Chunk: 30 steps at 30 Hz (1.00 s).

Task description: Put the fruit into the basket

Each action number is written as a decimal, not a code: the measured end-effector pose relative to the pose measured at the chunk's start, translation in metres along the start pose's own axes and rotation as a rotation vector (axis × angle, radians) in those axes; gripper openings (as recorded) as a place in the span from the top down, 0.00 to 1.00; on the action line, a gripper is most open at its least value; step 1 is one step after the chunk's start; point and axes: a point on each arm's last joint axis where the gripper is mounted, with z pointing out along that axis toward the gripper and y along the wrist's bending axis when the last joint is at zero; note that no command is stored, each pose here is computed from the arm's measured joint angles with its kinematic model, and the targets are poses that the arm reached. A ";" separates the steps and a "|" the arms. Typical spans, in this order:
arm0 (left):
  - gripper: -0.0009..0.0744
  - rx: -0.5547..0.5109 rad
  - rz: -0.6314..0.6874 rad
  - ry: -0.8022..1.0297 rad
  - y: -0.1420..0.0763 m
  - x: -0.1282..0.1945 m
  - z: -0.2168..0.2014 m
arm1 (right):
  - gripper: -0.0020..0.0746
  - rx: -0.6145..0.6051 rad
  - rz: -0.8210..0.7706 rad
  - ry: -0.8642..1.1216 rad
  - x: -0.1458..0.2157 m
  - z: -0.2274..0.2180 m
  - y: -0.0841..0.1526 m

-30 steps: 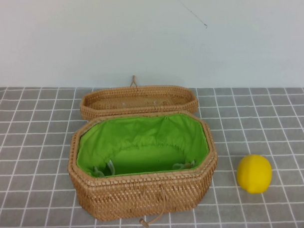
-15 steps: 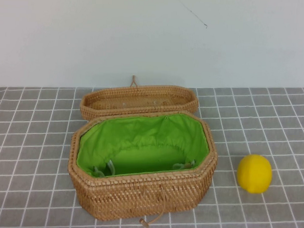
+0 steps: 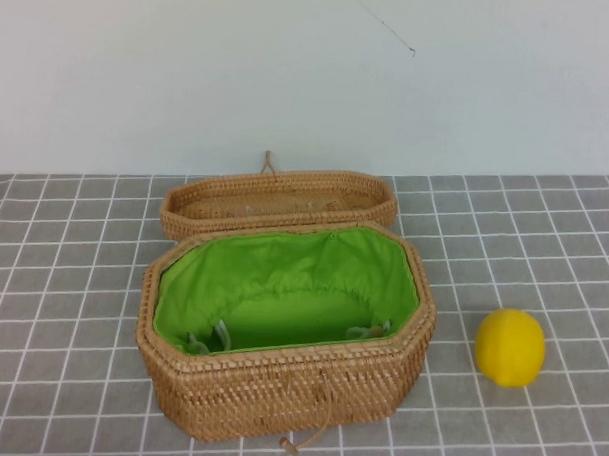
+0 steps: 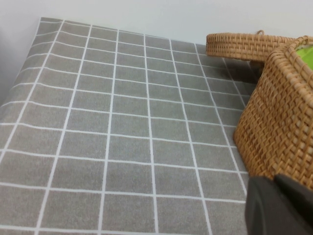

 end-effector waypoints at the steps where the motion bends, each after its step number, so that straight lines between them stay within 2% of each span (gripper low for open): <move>1: 0.99 0.000 0.000 0.000 0.000 0.000 0.000 | 0.97 -0.009 -0.004 -0.007 -0.007 0.002 0.002; 2: 0.99 0.000 0.000 0.000 0.000 0.000 0.000 | 0.95 -0.026 -0.026 -0.022 -0.017 0.005 0.004; 4: 0.99 0.000 0.000 0.000 0.000 0.000 0.000 | 0.96 -0.066 -0.092 -0.040 -0.039 0.009 0.010; 8: 0.99 0.000 0.000 0.000 0.000 0.000 0.000 | 0.97 -0.114 -0.152 0.056 -0.078 0.021 0.019; 11: 0.99 0.000 0.000 0.002 0.000 0.000 0.000 | 0.97 -0.137 -0.155 0.230 -0.094 0.043 0.025; 12: 0.99 0.000 0.000 0.002 0.000 0.000 0.000 | 0.97 -0.152 -0.134 0.390 -0.089 0.046 0.027; 13: 0.99 0.000 0.000 0.002 0.000 0.000 0.000 | 0.97 -0.156 -0.118 0.389 -0.100 0.057 0.030; 15: 0.99 0.000 0.000 0.002 0.000 0.000 0.000 | 0.97 -0.178 -0.033 0.551 -0.107 0.073 0.037; 17: 0.99 0.000 0.000 0.002 0.000 0.000 0.000 | 0.97 -0.217 0.023 0.740 -0.105 0.088 0.045; 19: 0.99 0.000 0.000 0.002 0.000 0.000 0.000 | 0.97 -0.260 0.000 0.849 -0.103 0.102 0.050; 27: 0.99 0.000 0.000 0.002 0.000 0.000 0.000 | 0.97 -0.370 0.146 0.880 -0.092 0.131 0.067; 30: 0.99 0.000 0.000 0.000 0.000 0.000 0.000 | 0.97 -0.355 0.193 0.828 -0.090 0.143 0.068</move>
